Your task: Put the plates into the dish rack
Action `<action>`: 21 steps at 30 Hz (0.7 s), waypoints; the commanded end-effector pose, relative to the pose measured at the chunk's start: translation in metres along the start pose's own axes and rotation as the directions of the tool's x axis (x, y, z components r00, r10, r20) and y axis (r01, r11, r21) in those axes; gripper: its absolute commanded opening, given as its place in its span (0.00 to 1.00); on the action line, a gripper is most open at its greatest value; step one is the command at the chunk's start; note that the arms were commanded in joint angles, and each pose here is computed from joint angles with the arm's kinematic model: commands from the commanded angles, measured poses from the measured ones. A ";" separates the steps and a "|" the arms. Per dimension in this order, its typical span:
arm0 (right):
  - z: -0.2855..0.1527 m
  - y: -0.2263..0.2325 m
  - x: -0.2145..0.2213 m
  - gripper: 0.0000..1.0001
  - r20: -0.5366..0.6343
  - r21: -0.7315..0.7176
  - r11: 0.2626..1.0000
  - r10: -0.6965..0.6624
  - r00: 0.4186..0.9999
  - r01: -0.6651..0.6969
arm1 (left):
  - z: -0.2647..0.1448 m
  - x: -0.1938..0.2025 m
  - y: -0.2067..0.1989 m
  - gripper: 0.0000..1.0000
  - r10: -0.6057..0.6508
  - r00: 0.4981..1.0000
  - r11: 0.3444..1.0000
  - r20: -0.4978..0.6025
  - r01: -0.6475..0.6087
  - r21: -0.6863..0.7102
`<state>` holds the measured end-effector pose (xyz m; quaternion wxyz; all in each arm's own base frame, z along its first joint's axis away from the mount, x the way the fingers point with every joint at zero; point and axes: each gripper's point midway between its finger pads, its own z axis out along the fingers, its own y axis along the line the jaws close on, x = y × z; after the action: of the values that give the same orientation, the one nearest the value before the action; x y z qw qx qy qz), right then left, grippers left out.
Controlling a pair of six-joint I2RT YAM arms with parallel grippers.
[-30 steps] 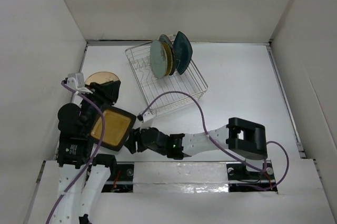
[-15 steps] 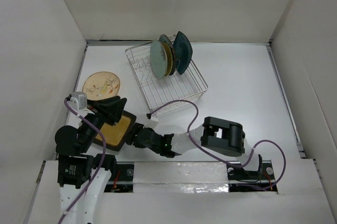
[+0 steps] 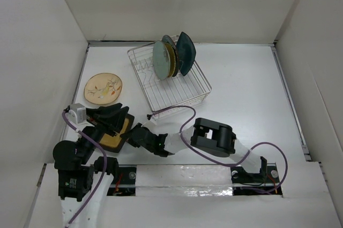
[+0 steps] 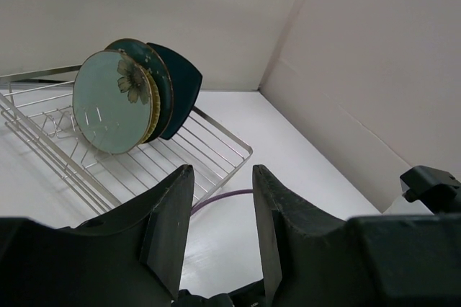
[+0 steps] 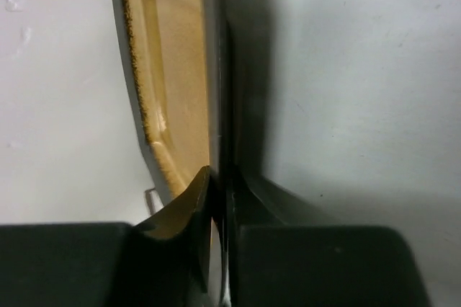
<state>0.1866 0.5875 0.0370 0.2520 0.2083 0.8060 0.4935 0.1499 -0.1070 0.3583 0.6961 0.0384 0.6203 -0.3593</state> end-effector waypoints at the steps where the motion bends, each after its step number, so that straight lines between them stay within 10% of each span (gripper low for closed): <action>1: 0.002 -0.013 -0.002 0.00 0.008 0.024 1.000 0.018 1.000 -0.018 | 0.000 -0.001 -0.003 0.35 0.013 1.000 1.000 0.018 -0.013 0.022; 11: -0.062 0.041 0.003 0.00 0.020 -0.128 0.971 -0.200 0.980 0.201 | -0.003 -0.017 0.002 0.38 0.082 0.996 0.996 0.038 -0.080 -0.037; 21: -0.128 0.144 -0.065 0.00 0.309 -0.195 0.843 -0.432 0.847 0.501 | -0.017 -0.067 -0.021 0.43 0.155 0.976 0.988 0.153 -0.148 -0.050</action>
<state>0.1502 0.5273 0.0948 0.3851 -0.0032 0.8208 0.4219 0.1295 -0.0888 0.4076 0.7489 0.0408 0.5841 -0.3104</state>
